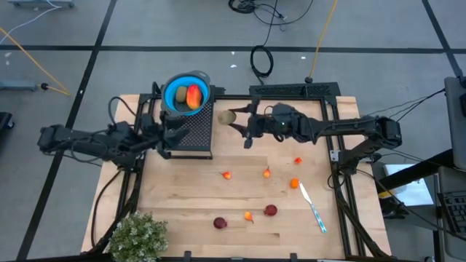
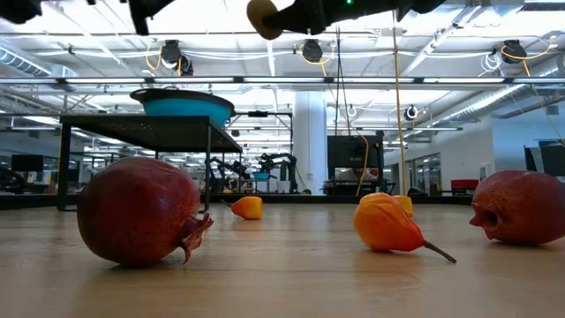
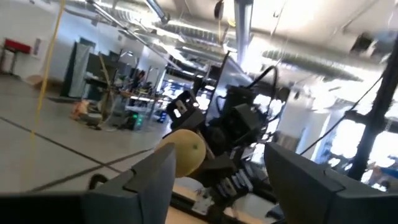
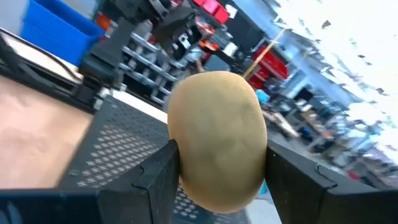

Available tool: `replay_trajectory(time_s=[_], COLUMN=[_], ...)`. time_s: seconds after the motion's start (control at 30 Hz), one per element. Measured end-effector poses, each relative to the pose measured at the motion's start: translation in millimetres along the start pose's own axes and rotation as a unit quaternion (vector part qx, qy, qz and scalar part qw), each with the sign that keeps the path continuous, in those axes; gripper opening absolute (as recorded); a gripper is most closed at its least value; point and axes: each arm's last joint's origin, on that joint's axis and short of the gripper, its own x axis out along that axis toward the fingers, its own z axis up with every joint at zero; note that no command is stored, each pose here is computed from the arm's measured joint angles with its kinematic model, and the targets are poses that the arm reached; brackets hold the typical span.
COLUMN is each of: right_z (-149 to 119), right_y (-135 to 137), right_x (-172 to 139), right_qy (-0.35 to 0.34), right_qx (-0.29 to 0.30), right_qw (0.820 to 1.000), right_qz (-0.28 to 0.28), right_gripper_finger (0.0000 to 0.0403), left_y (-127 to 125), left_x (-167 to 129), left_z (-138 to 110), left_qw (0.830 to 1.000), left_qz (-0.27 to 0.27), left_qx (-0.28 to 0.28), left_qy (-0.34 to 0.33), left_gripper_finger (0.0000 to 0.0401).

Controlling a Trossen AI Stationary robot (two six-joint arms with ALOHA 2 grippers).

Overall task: Pick & Place Fruit
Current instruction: Put the kiwi into the blue strainer bowl on the shelf

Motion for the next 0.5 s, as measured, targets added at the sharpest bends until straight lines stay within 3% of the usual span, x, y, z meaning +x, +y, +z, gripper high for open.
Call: replay_trajectory(time_s=[0.23,0.5], right_z=[7,14], right_y=[7,12], right_x=[-2,-4], right_qy=[0.023,0.041], right_qx=[-0.06,-0.127], right_qw=[0.997,0.988], right_qz=[-0.039,-0.076], right_gripper_finger=[0.0201,0.0201], left_y=[-12,-17], left_x=[41,82], left_z=[6,5], left_qw=[0.995,0.989], left_qz=[0.031,0.054], left_qx=[0.076,0.1], left_qy=[0.047,0.099], left_gripper_finger=[0.0253,0.0253])
